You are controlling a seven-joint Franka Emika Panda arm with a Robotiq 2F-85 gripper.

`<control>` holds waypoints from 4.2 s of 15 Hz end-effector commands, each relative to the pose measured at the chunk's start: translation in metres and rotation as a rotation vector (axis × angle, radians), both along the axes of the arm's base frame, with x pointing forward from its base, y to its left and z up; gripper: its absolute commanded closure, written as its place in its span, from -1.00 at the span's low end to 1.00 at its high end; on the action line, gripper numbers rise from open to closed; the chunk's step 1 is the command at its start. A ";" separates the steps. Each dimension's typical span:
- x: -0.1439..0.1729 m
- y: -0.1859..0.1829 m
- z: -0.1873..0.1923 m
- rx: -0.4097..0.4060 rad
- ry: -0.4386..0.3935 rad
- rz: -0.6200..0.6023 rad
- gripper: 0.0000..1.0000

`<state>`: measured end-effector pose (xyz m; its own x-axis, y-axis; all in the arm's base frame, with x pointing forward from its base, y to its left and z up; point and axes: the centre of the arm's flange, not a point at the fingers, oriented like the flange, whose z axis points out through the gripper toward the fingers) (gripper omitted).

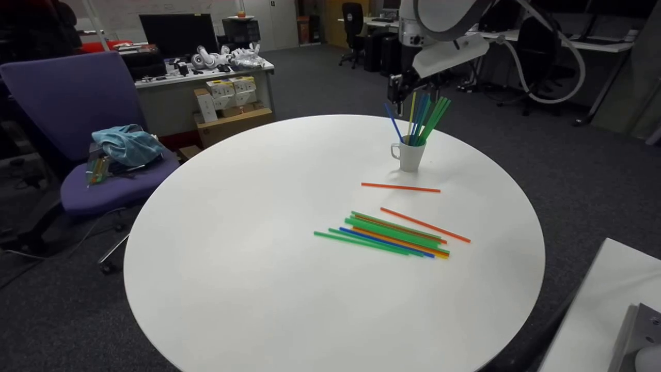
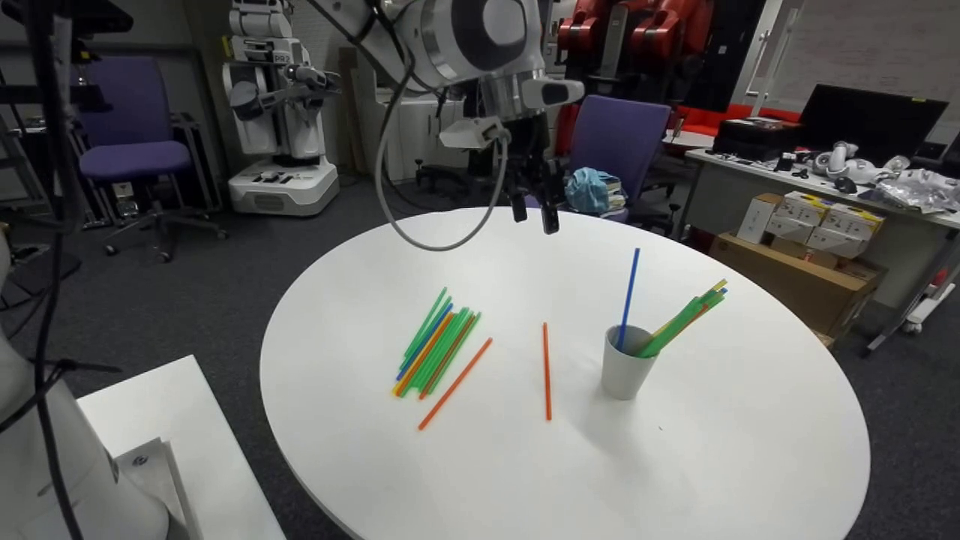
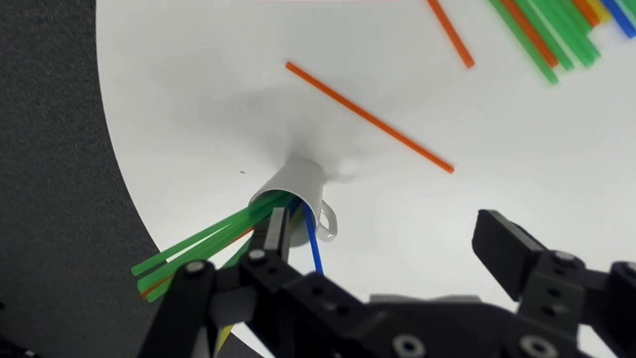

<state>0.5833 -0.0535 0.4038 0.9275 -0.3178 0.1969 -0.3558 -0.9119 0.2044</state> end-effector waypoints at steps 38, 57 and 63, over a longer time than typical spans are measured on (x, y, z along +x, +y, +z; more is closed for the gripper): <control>0.186 -0.078 -0.089 -0.158 -0.020 -0.209 0.59; 0.107 0.003 0.002 -0.162 0.599 -0.219 0.99; 0.119 0.044 -0.097 -0.169 0.722 -0.120 0.99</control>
<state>0.6959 -0.0195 0.3310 0.8149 -0.4769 -0.3293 -0.2167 -0.7777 0.5901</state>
